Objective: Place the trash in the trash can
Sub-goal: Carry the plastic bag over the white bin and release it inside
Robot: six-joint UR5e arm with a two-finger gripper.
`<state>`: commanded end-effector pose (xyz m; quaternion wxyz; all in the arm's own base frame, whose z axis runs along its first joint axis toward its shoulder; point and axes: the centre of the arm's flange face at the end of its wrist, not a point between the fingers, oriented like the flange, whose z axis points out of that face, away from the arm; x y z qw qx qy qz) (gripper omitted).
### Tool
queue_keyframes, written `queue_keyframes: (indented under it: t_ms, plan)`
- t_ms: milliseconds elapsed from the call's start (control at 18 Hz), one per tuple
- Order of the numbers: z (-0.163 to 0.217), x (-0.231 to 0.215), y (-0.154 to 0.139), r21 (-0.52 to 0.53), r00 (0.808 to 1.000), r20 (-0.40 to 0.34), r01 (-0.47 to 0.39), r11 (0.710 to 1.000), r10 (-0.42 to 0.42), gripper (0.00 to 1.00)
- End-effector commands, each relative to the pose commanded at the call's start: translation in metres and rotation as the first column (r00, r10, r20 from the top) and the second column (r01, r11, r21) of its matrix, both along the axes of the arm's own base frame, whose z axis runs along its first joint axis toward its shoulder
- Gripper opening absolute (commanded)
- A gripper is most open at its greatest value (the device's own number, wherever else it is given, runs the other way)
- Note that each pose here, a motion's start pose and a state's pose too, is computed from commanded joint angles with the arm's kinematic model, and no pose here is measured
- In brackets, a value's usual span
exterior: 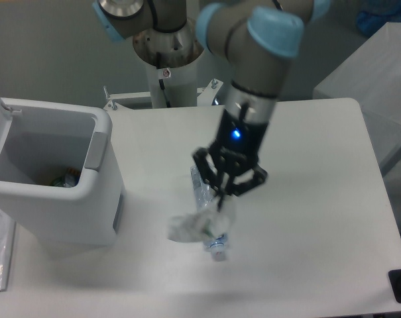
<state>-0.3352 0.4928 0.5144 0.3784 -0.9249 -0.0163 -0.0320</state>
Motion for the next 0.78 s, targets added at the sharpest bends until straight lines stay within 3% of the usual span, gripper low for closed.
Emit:
queue_keyframes:
  t_ms: [556,778]
  plan:
    - [0.023,0.108,0.028,0.015,0.995,0.086,0.052,0.999,-0.053,0.00]
    - [0.005,0.151,0.043,-0.013,0.986,0.118,0.120,0.993,-0.118,0.00]
